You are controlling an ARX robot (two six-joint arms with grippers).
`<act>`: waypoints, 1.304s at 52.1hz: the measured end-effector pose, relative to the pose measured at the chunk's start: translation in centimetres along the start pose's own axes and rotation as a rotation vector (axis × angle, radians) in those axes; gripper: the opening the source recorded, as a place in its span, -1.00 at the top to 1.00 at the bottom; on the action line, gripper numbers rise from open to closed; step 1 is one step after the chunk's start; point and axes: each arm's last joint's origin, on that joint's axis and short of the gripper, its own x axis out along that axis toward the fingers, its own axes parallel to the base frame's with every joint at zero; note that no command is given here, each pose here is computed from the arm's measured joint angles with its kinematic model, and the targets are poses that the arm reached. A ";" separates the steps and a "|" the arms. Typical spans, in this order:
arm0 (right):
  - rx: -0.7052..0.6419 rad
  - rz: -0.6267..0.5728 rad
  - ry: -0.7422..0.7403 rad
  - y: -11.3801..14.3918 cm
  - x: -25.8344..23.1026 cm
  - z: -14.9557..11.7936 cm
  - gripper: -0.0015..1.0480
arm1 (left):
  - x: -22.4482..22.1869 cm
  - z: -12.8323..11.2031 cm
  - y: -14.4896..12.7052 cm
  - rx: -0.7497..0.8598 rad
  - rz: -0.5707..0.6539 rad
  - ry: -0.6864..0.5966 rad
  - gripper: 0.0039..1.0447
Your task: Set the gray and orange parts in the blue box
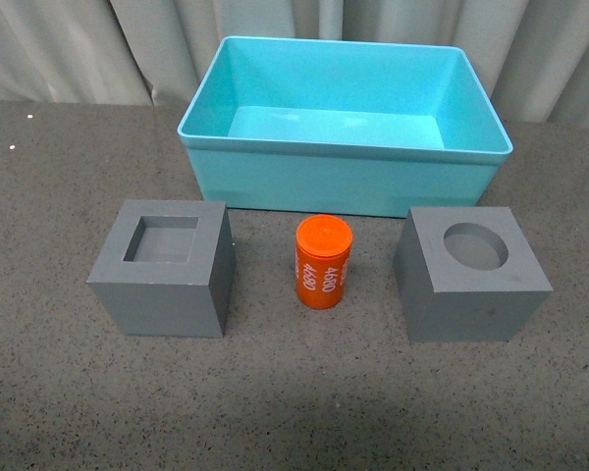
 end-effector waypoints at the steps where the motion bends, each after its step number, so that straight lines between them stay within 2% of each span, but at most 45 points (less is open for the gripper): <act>1: 0.000 0.000 0.000 0.0 0.0 0.0 -0.81 | 0.0 0.0 0.0 0.000 0.000 0.000 -0.88; 41: 0.000 0.000 0.000 0.0 0.0 0.0 -0.81 | 0.0 0.0 0.0 0.000 0.000 0.000 -0.88; 42: -0.010 -0.010 0.000 0.0 0.0 0.0 -0.81 | 0.0 0.0 0.0 0.000 0.000 0.000 -0.88; 45: -0.140 -0.158 0.003 0.1 0.4 0.2 -0.81 | 0.0 0.0 0.0 0.000 0.000 0.000 -0.88; 49: -0.286 -0.161 0.082 0.5 1.9 -0.1 -0.81 | 0.0 0.0 0.0 0.000 0.000 0.000 -0.88; 52: -0.303 -0.117 0.141 0.9 3.5 0.1 -0.81 | 0.0 0.0 0.0 0.000 0.000 0.000 -0.88; 56: -0.275 -0.044 0.249 1.6 6.6 0.3 -0.81 | 0.0 0.0 0.0 0.000 0.000 0.000 -0.88; 61: -0.229 0.048 0.415 2.6 10.1 -0.9 -0.81 | 0.0 0.0 0.0 0.000 0.000 0.000 -0.88; 68: -0.172 0.084 0.557 3.6 13.1 -2.2 -0.81 | 0.0 0.0 0.0 0.000 0.000 0.000 -0.88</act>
